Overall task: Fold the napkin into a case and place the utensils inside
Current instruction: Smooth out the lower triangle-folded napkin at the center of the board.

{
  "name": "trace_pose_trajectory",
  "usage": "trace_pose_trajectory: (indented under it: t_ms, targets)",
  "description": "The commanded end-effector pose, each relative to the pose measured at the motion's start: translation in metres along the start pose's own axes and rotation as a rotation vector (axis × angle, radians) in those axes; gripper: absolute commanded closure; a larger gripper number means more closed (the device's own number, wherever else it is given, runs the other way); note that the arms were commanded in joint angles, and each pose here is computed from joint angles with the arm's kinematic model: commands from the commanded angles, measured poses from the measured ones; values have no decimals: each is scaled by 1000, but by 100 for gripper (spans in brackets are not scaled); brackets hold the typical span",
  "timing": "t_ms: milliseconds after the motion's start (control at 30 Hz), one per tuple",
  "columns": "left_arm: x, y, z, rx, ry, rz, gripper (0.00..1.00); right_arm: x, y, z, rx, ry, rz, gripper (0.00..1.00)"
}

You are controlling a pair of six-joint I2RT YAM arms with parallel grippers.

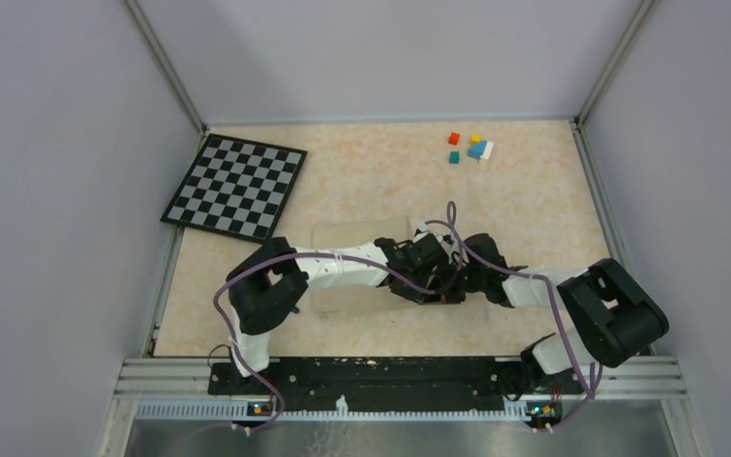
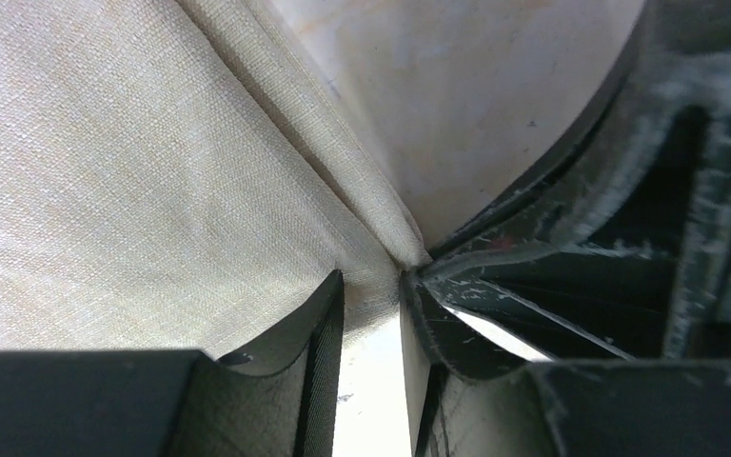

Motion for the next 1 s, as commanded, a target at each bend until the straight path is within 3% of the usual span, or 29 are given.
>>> trace_pose_trajectory:
  t_ms: [0,167,300,600,733,800,967]
  targets:
    - [3,-3,2,-18,6,23,68,2,1,1,-32,-9,33,100]
    - [3,-6,4,-8,5,6,78,2,1,1,-28,-9,40,100]
    - [-3,-11,13,-11,-36,-37,100,2,2,1,-29,-9,45,100]
    - [-15,-26,22,-19,-75,-123,100,1,3,0,-13,-19,50,100]
    - [-16,-27,20,-23,-71,-143,92,-2,3,-1,18,-38,18,99]
    - [-19,-28,19,-31,-85,-164,85,-6,4,-2,33,-55,1,95]
    - [-24,-32,22,-41,-111,-230,85,-17,1,-8,78,-106,-63,79]
Point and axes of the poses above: each gripper's point midway between its finger pads, its own x axis out along the fingers, its own y axis along the line the jaws close on, z = x × y, the point moved 10 cm from there along -x, back along the fingers, and after that the axes turned 10 degrees about x, right-handed, at the moved point
